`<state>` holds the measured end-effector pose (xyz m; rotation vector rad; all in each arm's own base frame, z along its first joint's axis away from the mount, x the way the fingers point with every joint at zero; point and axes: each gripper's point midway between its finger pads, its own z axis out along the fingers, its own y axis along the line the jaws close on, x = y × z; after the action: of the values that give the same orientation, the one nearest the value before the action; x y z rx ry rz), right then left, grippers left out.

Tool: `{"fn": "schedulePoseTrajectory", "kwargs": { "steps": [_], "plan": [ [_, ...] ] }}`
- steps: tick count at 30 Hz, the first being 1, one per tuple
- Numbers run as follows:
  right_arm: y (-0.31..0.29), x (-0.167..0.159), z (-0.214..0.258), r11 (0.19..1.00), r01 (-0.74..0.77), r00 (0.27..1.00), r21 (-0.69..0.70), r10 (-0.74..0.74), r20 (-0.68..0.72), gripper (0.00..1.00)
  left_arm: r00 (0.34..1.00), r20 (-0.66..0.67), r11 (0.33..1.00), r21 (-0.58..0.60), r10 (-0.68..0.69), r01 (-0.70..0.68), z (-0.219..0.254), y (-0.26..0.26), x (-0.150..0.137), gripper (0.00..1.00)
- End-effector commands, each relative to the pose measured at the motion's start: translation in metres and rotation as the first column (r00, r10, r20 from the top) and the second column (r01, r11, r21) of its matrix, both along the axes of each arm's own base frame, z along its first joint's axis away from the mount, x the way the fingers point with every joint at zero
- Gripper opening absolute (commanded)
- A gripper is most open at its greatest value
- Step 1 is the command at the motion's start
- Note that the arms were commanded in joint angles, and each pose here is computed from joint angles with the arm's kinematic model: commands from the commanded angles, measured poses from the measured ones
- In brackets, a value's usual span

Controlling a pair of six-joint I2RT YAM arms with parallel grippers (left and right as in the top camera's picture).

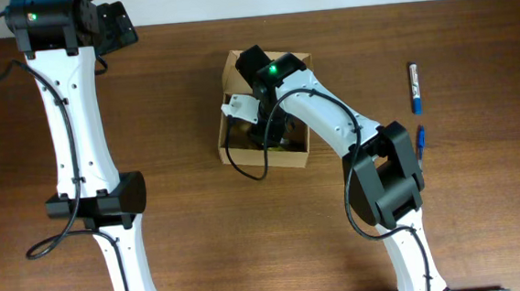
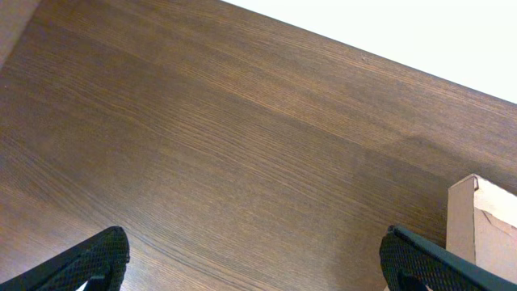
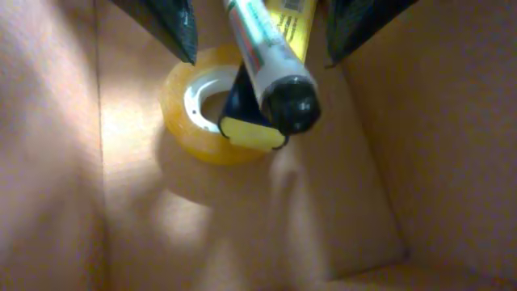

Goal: Pack container
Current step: 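Carry the black-capped marker into the box and release it, then move the right gripper over the blue-capped whiteboard marker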

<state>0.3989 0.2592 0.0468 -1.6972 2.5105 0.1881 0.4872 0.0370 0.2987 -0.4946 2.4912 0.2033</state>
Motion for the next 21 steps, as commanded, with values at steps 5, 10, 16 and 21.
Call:
{"fn": "schedulePoseTrajectory", "kwargs": {
  "steps": [5,10,16,21],
  "plan": [
    [-0.006,0.031,0.155,0.972,0.187,0.917,0.142,-0.224,0.329,0.54,1.0,0.001,1.0,0.011,-0.007,0.007,0.003,0.002,-0.002,1.0],
    [-0.055,0.045,0.242,0.893,0.366,0.74,0.263,-0.451,0.499,0.53,1.0,0.001,1.0,0.011,-0.007,0.007,0.003,0.002,-0.002,1.0],
    [-0.177,0.076,0.256,0.601,0.693,0.46,0.398,-0.794,0.398,0.61,1.0,0.001,1.0,0.011,-0.007,0.007,0.003,0.002,-0.002,1.0],
    [-0.264,0.09,0.194,0.366,0.865,0.329,0.344,-0.93,0.161,0.6,1.0,0.001,1.0,0.011,-0.007,0.007,0.003,0.002,-0.002,1.0]
  ]
}}
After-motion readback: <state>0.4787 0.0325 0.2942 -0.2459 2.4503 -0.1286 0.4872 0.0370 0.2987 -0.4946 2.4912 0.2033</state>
